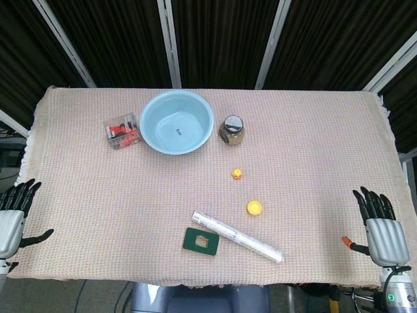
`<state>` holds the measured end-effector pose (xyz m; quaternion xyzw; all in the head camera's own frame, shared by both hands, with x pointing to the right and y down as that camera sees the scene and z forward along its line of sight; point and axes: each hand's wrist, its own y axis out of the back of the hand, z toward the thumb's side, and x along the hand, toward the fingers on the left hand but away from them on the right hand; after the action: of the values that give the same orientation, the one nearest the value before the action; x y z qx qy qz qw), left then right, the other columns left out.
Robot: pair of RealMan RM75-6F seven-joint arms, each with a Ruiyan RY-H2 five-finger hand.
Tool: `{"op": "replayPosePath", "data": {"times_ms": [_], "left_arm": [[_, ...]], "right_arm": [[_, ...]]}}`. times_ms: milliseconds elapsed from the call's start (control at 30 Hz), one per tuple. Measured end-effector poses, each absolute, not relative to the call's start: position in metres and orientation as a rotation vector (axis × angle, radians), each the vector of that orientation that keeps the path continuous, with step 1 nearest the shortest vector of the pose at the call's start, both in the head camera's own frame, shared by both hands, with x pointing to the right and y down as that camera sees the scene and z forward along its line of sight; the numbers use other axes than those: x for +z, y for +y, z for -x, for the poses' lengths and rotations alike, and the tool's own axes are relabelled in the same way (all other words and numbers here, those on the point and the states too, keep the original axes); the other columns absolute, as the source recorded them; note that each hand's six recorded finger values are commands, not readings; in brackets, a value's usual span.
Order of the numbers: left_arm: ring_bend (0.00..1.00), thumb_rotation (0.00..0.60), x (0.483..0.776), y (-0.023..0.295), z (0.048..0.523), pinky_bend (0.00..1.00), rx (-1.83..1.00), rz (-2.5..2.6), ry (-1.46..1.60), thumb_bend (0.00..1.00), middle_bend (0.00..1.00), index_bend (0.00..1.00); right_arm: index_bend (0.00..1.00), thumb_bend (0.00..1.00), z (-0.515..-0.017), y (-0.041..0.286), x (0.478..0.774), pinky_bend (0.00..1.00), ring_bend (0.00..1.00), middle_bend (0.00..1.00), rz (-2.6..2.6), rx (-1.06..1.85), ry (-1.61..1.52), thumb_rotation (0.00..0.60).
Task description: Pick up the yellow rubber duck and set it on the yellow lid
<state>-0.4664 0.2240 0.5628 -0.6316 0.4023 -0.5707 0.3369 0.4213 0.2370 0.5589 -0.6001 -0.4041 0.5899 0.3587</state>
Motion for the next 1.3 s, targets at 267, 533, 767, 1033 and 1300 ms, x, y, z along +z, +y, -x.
{"op": "replayPosePath", "data": {"times_ms": [267, 533, 767, 1033, 1300], "left_arm": [[0.00, 0.600, 0.562, 0.224, 0.466, 0.00, -1.483, 1.644, 1.050, 0.09, 0.00, 0.00], [0.00, 0.600, 0.563, 0.224, 0.466, 0.00, -1.487, 1.648, 1.051, 0.10, 0.00, 0.00], [0.00, 0.600, 0.563, 0.224, 0.466, 0.00, -1.494, 1.655, 1.056, 0.09, 0.00, 0.00], [0.00, 0.600, 0.561, 0.222, 0.468, 0.00, -1.489, 1.650, 1.065, 0.10, 0.00, 0.00], [0.00, 0.600, 0.562, 0.220, 0.469, 0.00, -1.493, 1.659, 1.078, 0.09, 0.00, 0.00]], "right_arm": [[0.00, 0.04, -0.422, 0.238, 0.558, 0.00, 0.00, 0.00, 1.548, 1.519, -1.045, 0.600], [0.00, 0.04, -0.421, 0.238, 0.557, 0.00, 0.00, 0.00, 1.558, 1.514, -1.054, 0.600], [0.00, 0.04, -0.415, 0.236, 0.558, 0.00, 0.00, 0.00, 1.585, 1.505, -1.072, 0.600], [0.10, 0.04, -0.385, 0.200, 0.558, 0.00, 0.00, 0.00, 1.596, 1.437, -1.042, 0.600], [0.23, 0.07, -0.334, 0.147, 0.582, 0.00, 0.00, 0.06, 1.640, 1.448, -0.994, 0.600]]}}
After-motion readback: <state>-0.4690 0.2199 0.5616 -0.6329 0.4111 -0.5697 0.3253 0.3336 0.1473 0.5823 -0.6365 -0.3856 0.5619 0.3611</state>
